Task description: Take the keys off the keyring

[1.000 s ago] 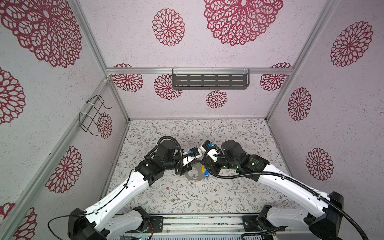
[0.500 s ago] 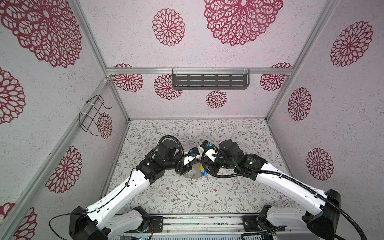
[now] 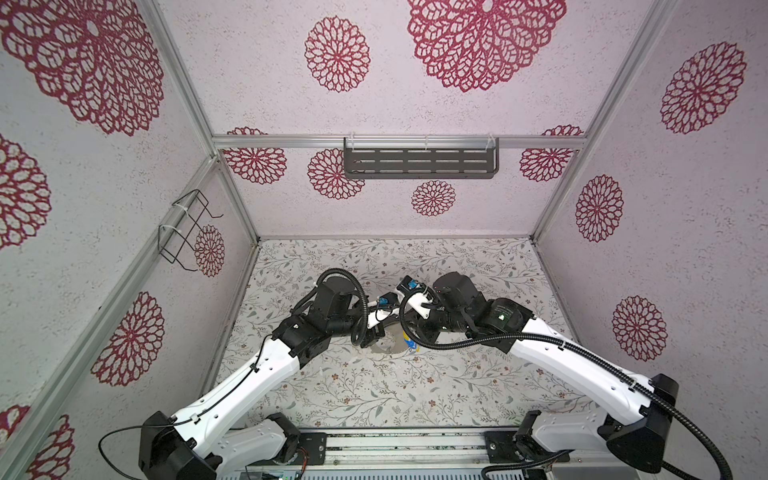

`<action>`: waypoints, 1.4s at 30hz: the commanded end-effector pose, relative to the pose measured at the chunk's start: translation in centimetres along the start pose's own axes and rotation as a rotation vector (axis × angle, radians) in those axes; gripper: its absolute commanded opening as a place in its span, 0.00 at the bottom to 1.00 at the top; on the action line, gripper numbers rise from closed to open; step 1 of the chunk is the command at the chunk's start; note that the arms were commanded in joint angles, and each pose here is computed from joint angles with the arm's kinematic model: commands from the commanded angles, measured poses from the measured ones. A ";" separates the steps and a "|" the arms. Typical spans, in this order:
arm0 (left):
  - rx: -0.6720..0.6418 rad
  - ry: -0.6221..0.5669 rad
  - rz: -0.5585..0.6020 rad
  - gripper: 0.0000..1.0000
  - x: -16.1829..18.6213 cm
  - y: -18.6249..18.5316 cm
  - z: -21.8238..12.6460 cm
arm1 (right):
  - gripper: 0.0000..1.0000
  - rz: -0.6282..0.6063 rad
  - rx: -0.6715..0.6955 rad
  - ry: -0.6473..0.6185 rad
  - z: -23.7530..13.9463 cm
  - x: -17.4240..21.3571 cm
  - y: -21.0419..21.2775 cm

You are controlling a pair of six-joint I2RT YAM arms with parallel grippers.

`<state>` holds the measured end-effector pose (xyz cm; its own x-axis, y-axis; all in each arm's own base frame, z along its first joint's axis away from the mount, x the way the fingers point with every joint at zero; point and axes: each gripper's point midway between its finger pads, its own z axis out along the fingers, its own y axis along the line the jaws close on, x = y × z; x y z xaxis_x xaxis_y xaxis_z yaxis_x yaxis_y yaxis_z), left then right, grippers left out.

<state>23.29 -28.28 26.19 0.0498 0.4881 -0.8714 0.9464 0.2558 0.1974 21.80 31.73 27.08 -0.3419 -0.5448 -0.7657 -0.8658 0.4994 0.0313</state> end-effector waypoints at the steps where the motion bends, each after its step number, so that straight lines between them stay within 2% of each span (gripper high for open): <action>1: 0.066 0.023 -0.002 0.00 0.7 -1.1 1.0 | 0.16 -0.053 -0.041 -0.187 -2.0 -5.7 1.8; 3: 0.065 0.026 -0.004 0.00 0.7 -1.1 1.0 | 0.12 -0.055 -0.029 -0.188 -1.9 -5.6 1.6; 5: 0.060 0.026 0.001 0.00 0.8 -1.1 0.9 | 0.00 -0.057 -0.008 -0.181 -1.8 -5.2 1.3; 7: 0.057 0.029 0.002 0.00 0.9 -1.2 0.7 | 0.00 -0.065 0.036 -0.164 -1.8 -4.6 0.5; 8: 0.057 0.030 0.003 0.00 1.0 -1.2 0.7 | 0.13 -0.071 0.067 -0.153 -1.9 -4.2 0.0; 9: 0.056 0.033 0.002 0.00 1.1 -1.3 0.6 | 0.19 -0.081 0.109 -0.146 -2.1 -3.9 -0.7; 10: 0.054 0.033 0.003 0.00 1.1 -1.3 0.5 | 0.11 -0.089 0.147 -0.137 -2.2 -3.5 -1.3; 15: 0.058 0.033 0.002 0.00 1.2 -1.3 0.6 | 0.07 -0.104 0.222 -0.135 -2.8 -3.5 -2.6; 19: 0.071 0.033 -0.007 0.00 1.2 -1.5 0.8 | 0.07 -0.104 0.215 -0.185 -3.5 -5.2 -2.4; 24: 0.082 0.031 -0.019 0.00 1.3 -1.6 1.0 | 0.16 -0.106 0.154 -0.223 -3.7 -6.8 -1.3; 26: 0.085 0.029 -0.026 0.00 1.3 -1.6 1.2 | 0.16 -0.107 0.130 -0.224 -3.5 -6.9 -0.9; 28: 0.084 0.016 -0.022 0.00 1.2 -1.6 1.2 | 0.07 -0.108 0.114 -0.208 -2.9 -6.3 -0.7; 30: 0.083 0.008 -0.019 0.00 1.2 -1.7 1.2 | 0.07 -0.100 0.098 -0.189 -2.4 -5.4 -0.6; 32: 0.078 -0.004 -0.019 0.00 1.1 -1.6 1.2 | 0.12 -0.082 0.087 -0.183 -2.2 -4.7 -0.5; 33: 0.078 -0.010 -0.018 0.00 1.0 -1.6 1.2 | 0.20 -0.068 0.084 -0.184 -2.1 -4.3 -0.7; 34: 0.078 -0.014 -0.018 0.00 1.0 -1.6 1.1 | 0.20 -0.054 0.082 -0.193 -2.2 -4.1 -0.8; 42: 0.084 -0.049 -0.025 0.00 0.3 -1.3 1.0 | 0.13 0.040 -0.023 -0.325 -3.6 -3.6 -0.8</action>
<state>23.03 -29.10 25.21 0.0511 0.4574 -0.8878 0.9593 0.2247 0.1710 22.14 30.03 25.99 -0.3297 -0.4702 -0.8187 -0.8487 0.5274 0.0388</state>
